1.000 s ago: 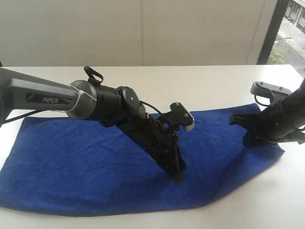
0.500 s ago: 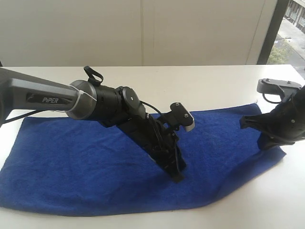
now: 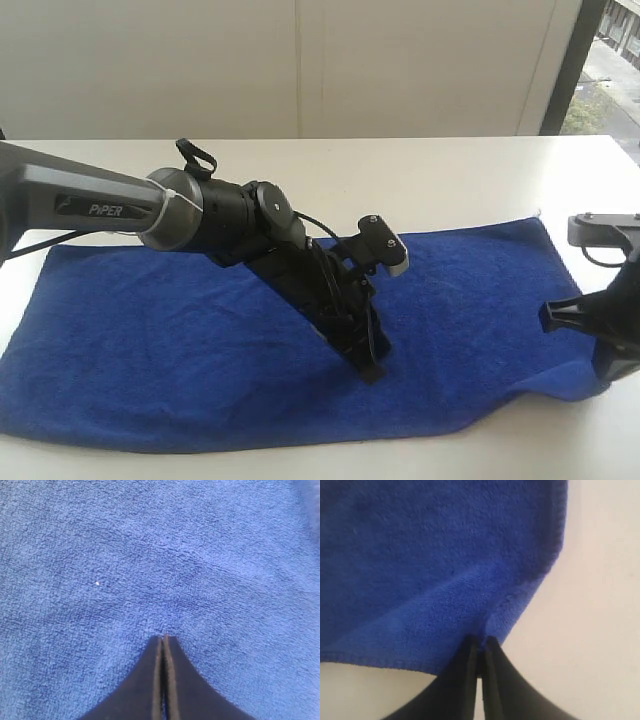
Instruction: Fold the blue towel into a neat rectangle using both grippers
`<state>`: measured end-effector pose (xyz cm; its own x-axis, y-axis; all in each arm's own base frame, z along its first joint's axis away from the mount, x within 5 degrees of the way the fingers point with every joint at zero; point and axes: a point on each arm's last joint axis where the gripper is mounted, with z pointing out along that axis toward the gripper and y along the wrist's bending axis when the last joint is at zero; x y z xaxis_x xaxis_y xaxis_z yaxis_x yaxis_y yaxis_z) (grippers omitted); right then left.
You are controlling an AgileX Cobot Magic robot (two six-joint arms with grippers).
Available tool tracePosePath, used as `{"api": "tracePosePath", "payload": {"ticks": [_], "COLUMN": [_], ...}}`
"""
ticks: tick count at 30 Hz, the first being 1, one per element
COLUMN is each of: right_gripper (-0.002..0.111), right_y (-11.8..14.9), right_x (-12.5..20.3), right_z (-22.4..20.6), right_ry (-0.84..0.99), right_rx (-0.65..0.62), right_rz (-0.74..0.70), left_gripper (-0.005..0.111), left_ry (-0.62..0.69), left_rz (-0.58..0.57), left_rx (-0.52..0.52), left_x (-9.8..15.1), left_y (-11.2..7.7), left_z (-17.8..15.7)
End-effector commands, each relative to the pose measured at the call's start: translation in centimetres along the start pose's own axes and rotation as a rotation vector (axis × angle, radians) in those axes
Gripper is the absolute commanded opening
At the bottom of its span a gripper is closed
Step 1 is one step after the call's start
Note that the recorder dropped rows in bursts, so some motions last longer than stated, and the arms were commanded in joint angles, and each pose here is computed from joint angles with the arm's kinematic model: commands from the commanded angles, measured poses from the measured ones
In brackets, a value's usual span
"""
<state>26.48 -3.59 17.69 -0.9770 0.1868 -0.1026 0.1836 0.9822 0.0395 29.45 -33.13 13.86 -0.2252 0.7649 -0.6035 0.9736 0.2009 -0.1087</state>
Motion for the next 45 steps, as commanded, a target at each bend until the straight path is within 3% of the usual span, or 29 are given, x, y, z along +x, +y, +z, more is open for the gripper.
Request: {"api": "tracePosePath", "payload": {"ticks": [1, 6, 13, 15, 21, 24, 25, 26, 29, 33, 36, 39, 45], "right_gripper": [0.002, 0.002, 0.004, 0.013, 0.059, 0.065, 0.065, 0.054, 0.019, 0.0, 0.0, 0.0, 0.0], "right_y": [-0.6, -0.8, -2.3, -2.3, -2.4, -2.1, -1.8, -1.5, -1.3, -0.9, -0.8, -0.8, -0.7], "right_x": [1.2, 2.2, 2.2, 2.4, 2.6, 1.3, 0.3, -1.2, -4.2, -7.5, -10.0, -13.2, -17.0], "right_z": [0.3, 1.1, 1.0, 1.0, 0.6, -2.2, -4.1, -5.9, -4.7, -2.0, 0.2, 2.8, 5.8], "right_ry": [0.023, 0.061, 0.051, 0.062, 0.1, -0.075, -0.225, -0.386, -0.384, -0.361, -0.368, -0.373, -0.342], "right_rx": [0.051, 0.067, 0.236, 0.238, 0.247, 0.221, 0.193, 0.179, 0.181, 0.151, 0.146, 0.148, 0.149], "right_rz": [0.007, 0.004, -0.012, -0.011, -0.012, 0.0, 0.004, -0.033, -0.096, -0.154, -0.174, -0.217, -0.229], "left_gripper": [0.0, 0.0, 0.0, 0.0, 0.0, 0.0, 0.0, 0.0, 0.0, 0.0, 0.0, 0.0, 0.0], "left_ry": [0.031, 0.031, 0.031, 0.031, 0.032, 0.033, 0.033, 0.033, 0.025, 0.019, 0.084, 0.206, 0.327], "left_rz": [-0.01, -0.01, -0.01, -0.01, -0.01, -0.01, -0.01, -0.008, 0.006, 0.017, -0.007, -0.044, -0.145], "left_rx": [0.041, 0.041, 0.041, 0.041, 0.043, 0.047, 0.047, 0.047, 0.05, 0.016, -0.024, -0.085, -0.148], "left_x": [0.7, 0.7, 0.7, 0.7, 0.8, 0.8, 0.8, 0.8, 0.3, -0.8, -0.9, 0.8, 5.5], "left_y": [-0.4, -0.4, -0.4, -0.4, -0.4, -0.4, -0.4, -0.4, -0.7, -0.7, -0.6, -1.4, -3.2], "left_z": [0.6, 0.6, 0.6, 0.6, 0.6, 0.6, 0.6, 0.6, -0.2, -3.2, -6.4, -9.7, -10.3]}}
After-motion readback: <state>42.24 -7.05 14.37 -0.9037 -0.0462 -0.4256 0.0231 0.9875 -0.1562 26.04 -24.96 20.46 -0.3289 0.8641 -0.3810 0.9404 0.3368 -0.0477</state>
